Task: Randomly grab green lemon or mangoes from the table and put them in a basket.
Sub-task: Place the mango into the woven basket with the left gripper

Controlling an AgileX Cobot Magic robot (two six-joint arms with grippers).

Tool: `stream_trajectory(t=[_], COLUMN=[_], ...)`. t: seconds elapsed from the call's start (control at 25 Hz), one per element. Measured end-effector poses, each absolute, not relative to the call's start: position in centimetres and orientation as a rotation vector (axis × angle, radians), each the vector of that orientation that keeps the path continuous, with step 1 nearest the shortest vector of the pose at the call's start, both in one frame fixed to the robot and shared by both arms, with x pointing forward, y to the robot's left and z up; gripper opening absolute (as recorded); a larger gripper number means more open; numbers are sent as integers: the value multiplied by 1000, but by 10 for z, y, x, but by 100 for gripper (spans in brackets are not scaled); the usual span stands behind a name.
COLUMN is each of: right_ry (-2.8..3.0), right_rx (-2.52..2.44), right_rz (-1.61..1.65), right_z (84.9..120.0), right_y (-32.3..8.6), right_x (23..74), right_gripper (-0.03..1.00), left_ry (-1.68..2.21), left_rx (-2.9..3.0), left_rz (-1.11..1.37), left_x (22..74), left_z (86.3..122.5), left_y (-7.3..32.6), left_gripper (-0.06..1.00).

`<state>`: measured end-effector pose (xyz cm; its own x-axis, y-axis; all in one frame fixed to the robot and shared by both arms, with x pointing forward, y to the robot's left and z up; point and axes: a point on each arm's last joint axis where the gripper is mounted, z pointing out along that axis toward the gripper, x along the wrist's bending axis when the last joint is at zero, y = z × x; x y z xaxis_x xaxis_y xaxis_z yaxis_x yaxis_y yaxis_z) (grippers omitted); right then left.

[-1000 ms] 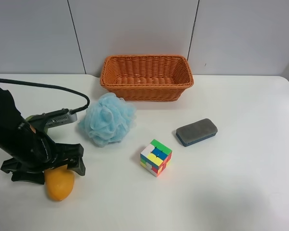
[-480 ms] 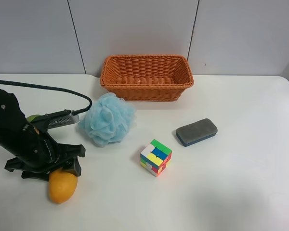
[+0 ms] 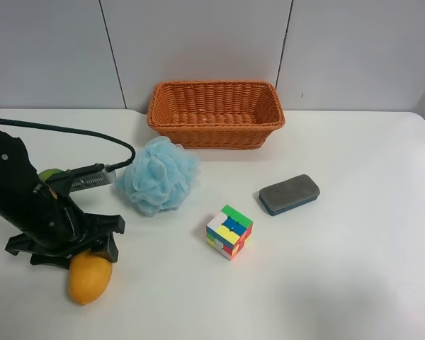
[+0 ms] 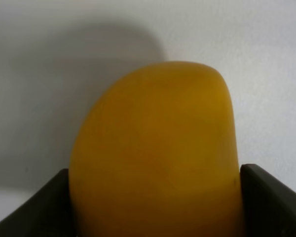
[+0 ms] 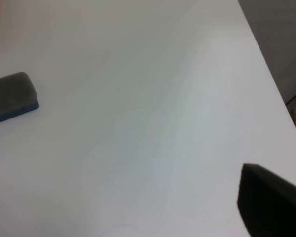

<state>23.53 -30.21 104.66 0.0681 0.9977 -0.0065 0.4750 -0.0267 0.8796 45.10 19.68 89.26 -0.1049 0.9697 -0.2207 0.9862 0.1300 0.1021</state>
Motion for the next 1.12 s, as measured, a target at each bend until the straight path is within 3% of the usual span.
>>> stream_trajectory(t=[0.2,0.56,0.76,0.92,1.12], right_ry=[1503,1503,1503,1503,1503], right_rx=[1603,1603,1603,1603,1603], right_rz=[889,889,889,889,889], right_z=[1047,1047,1047,1047,1047], right_y=[-302,-302,-302,-302,-302], right_x=[235,235,235,235,235], right_gripper=[99,99,99,99,99], left_ry=[2115,1721,1523,1392,1246], left_rx=[1923,1858,1812,1791,1783], left_rz=[-119,159,335,442,544], left_x=[455,501,535,571,621], left_z=[920,1057,1112,1122,1100], left_y=[192,177,166,152,120], left_gripper=[62,62,62,62,61])
